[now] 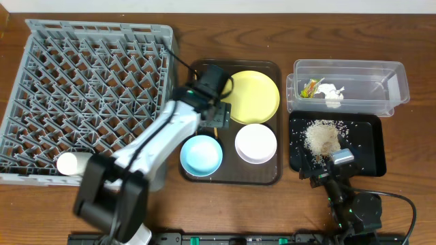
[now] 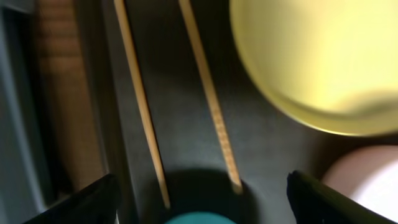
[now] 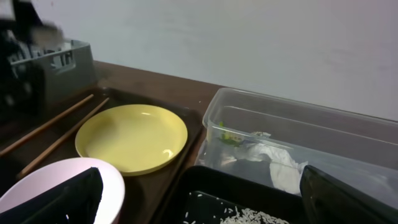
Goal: Sort waste into correct bins and load items into the dishwasher
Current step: 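Reach the left gripper to the chopsticks on the brown tray and grasp one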
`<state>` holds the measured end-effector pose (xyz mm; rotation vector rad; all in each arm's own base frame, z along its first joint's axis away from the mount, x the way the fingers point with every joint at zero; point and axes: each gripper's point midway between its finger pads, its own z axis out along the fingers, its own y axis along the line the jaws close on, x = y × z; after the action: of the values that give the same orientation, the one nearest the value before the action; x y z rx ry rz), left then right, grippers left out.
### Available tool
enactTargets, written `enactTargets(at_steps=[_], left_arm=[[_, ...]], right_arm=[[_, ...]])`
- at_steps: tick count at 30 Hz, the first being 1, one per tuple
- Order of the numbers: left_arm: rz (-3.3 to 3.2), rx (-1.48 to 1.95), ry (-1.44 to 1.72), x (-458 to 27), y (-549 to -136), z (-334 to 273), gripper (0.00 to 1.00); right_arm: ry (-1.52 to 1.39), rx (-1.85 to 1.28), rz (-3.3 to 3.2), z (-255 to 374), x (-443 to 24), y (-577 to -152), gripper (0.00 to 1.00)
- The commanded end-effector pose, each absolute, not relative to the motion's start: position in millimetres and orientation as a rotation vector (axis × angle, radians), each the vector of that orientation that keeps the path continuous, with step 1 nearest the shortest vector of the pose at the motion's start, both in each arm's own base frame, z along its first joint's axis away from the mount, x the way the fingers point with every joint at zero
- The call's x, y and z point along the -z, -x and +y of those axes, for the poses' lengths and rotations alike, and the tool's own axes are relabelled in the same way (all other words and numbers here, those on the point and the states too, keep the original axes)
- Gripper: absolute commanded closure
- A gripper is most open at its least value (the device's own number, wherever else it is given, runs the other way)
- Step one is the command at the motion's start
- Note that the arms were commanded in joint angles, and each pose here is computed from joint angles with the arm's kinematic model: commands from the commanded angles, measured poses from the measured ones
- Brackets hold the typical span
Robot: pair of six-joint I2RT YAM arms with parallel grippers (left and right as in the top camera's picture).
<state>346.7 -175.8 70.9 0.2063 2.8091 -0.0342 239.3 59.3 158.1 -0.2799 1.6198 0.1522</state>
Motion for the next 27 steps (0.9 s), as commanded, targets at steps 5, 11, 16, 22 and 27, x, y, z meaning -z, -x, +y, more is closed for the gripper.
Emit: enactTargets(at_steps=[5,11,16,22,27], left_arm=[[2.827,-0.129,-0.126,-38.0,-358.1,-162.7,0.30],[2.818,-0.088,-0.112,-21.4,-368.0,-172.3,0.36],[2.855,-0.016,-0.088,-5.4,-366.2,-182.5,0.44],[2.880,-0.029,-0.055,5.2,-363.6,-180.8,0.58],[2.917,-0.051,-0.024,20.4,-358.5,-178.2,0.72]], right_arm=[[0.285,-0.144,1.616,58.2,-158.2,-239.2,0.01],[0.284,-0.144,1.616,58.1,-158.2,-239.2,0.01],[0.284,-0.144,1.616,58.1,-158.2,-239.2,0.01],[0.284,-0.144,1.616,58.1,-158.2,-239.2,0.01],[0.285,-0.144,1.616,58.2,-158.2,-239.2,0.01]])
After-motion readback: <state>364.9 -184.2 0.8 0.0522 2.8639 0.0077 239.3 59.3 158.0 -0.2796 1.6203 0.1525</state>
